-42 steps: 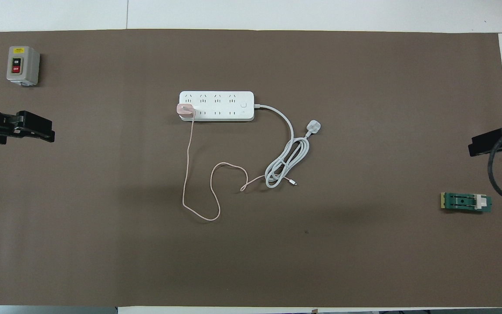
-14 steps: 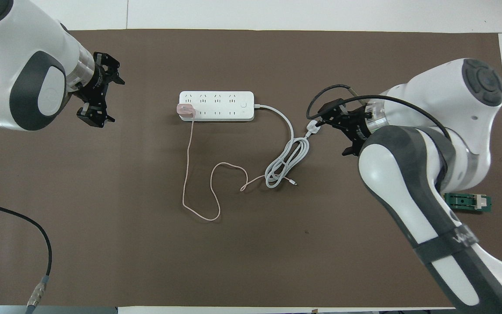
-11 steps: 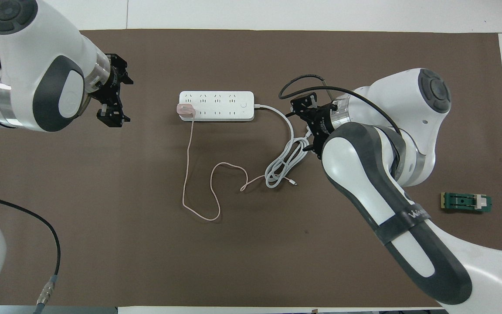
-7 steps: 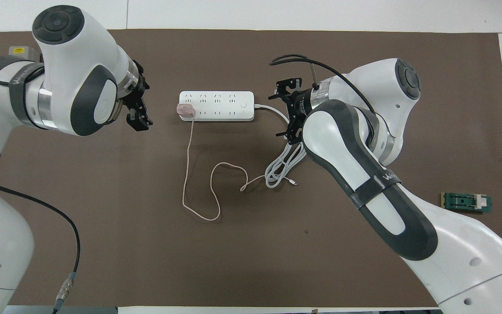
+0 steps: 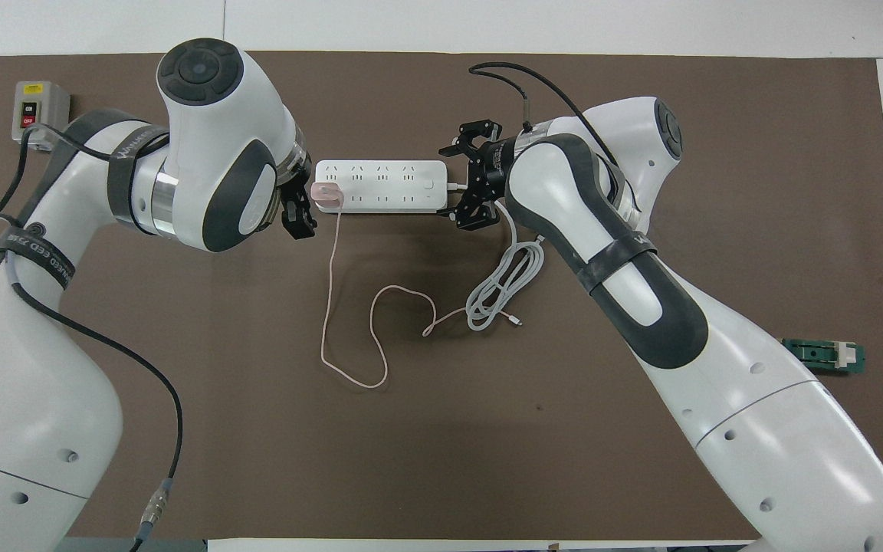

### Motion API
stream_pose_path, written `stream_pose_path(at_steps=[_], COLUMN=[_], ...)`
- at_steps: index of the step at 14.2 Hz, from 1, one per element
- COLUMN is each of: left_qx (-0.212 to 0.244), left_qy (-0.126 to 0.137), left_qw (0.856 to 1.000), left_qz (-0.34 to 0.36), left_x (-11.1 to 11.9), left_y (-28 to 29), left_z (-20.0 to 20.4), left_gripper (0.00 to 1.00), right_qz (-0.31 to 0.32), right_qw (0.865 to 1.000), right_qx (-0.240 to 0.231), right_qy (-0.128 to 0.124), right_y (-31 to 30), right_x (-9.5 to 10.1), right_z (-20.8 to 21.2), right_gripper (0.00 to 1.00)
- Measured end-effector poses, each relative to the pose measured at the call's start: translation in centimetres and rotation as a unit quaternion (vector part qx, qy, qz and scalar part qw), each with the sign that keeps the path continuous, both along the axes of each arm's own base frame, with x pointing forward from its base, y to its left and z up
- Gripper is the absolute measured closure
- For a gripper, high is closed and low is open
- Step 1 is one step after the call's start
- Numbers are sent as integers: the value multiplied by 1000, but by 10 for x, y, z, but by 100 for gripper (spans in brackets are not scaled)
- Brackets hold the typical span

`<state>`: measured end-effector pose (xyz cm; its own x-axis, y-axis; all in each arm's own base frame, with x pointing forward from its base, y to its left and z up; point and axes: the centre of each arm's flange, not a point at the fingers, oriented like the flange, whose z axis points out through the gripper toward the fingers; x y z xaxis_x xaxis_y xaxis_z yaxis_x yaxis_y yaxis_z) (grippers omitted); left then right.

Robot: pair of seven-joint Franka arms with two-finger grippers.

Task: Unplug charger and place it aside
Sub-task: 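Grasp the pink charger with the left gripper while the right gripper holds the strip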

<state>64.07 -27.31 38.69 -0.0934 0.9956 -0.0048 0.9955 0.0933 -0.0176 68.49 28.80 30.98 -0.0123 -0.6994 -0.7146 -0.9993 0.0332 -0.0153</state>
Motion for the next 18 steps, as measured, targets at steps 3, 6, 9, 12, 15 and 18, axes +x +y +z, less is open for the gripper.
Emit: stream_pose_path(at_steps=[3, 6, 9, 12, 15, 18], left_qx=[0, 0, 0, 1, 1, 1], left_qy=[4, 4, 4, 7, 8, 8], left_qw=[1000, 1000, 1000, 1000, 1000, 1000], left_qz=[-9, -10, -10, -10, -11, -11], left_x=[-2, -2, -1, 0, 0, 0], left_y=[-13, -16, -17, -17, -18, -18], left_z=[-17, -23, -27, -36, -41, -42], left_gripper=[0, 0, 0, 0, 4, 22], right_qz=[10, 26, 39, 52, 76, 88], right_qw=[999, 997, 995, 995, 994, 993], right_qx=[35, 55, 74, 78, 78, 77], right_qy=[26, 47, 51, 45, 28, 11], right_y=[11, 5, 6, 17, 30, 31], right_x=[16, 28, 35, 33, 27, 26], right_z=[-23, -44, -56, -60, -60, -64], right_gripper=[0, 0, 0, 0, 0, 0])
